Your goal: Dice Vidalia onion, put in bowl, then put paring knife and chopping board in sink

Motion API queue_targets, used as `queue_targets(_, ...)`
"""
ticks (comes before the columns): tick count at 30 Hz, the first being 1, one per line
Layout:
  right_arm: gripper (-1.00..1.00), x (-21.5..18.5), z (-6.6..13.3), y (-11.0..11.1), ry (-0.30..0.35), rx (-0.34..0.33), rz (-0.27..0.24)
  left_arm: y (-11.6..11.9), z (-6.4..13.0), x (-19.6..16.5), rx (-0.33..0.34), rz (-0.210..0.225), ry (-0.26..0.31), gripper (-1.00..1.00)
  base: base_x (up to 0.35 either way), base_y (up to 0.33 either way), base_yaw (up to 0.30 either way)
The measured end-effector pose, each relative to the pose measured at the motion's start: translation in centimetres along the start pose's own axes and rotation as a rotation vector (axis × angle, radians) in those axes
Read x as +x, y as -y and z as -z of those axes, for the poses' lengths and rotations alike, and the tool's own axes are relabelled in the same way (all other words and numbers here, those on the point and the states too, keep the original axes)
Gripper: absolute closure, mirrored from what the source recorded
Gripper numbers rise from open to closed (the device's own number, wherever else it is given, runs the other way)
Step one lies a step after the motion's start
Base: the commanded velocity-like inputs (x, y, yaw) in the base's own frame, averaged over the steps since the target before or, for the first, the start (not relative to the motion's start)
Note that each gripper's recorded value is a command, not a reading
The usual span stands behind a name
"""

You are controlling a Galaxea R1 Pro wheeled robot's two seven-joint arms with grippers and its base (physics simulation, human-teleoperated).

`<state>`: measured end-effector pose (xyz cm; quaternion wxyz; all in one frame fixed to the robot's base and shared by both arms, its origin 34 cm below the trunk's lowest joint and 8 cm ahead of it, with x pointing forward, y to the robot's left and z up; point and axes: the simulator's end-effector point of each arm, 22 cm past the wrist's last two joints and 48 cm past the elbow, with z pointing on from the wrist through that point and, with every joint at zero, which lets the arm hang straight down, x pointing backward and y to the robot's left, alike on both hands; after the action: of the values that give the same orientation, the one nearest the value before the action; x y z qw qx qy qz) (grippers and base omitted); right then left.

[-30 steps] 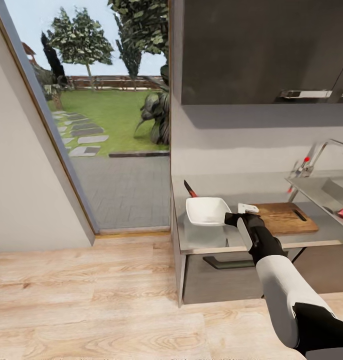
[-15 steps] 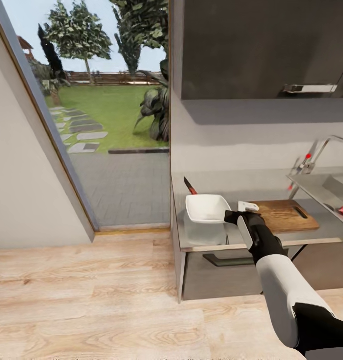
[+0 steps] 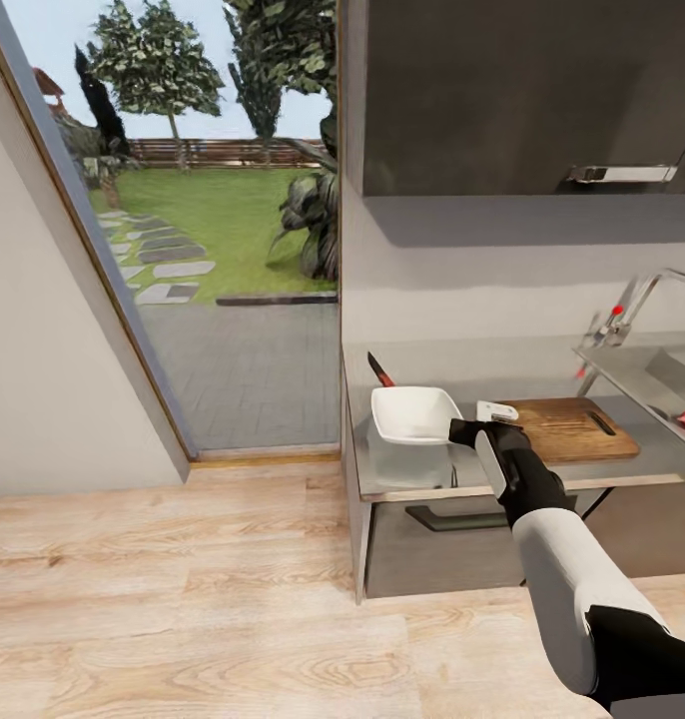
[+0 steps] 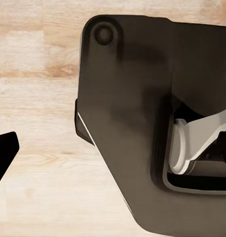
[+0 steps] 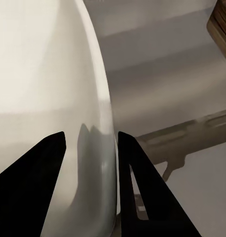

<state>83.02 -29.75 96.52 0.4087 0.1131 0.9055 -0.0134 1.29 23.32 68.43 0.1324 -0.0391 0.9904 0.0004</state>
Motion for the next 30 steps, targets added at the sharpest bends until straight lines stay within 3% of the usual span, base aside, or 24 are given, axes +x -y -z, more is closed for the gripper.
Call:
queue_targets(2,1.0,0.0,0.0,0.0,0.0,0.0,0.0,0.0,0.0,0.0,0.0,0.0,0.0,-1.0,0.0,0.0,0.0)
queue_targets(3,-1.0,0.0,0.0,0.0,0.0,0.0,-0.001,0.0,0.0,0.0,0.0,0.0,0.0,-1.0,0.0,0.0,0.0)
queue_targets(4,-1.0,1.4,-0.5,0.4,-0.031,0.016,0.018,0.0,0.0,0.0,-0.001,0.0,-0.002,-1.0,0.0,0.0,0.0)
queue_targets(12,-1.0,1.3,-0.5,0.4,-0.031,0.013,0.018,0.0,0.0,0.0,-0.001,0.0,-0.002,-1.0,0.0,0.0,0.0)
queue_targets(30,-1.0,-0.5,0.0,0.7,0.011,0.013,0.014,0.0,0.0,0.0,-0.001,0.0,-0.003,-1.0,0.0,0.0,0.0)
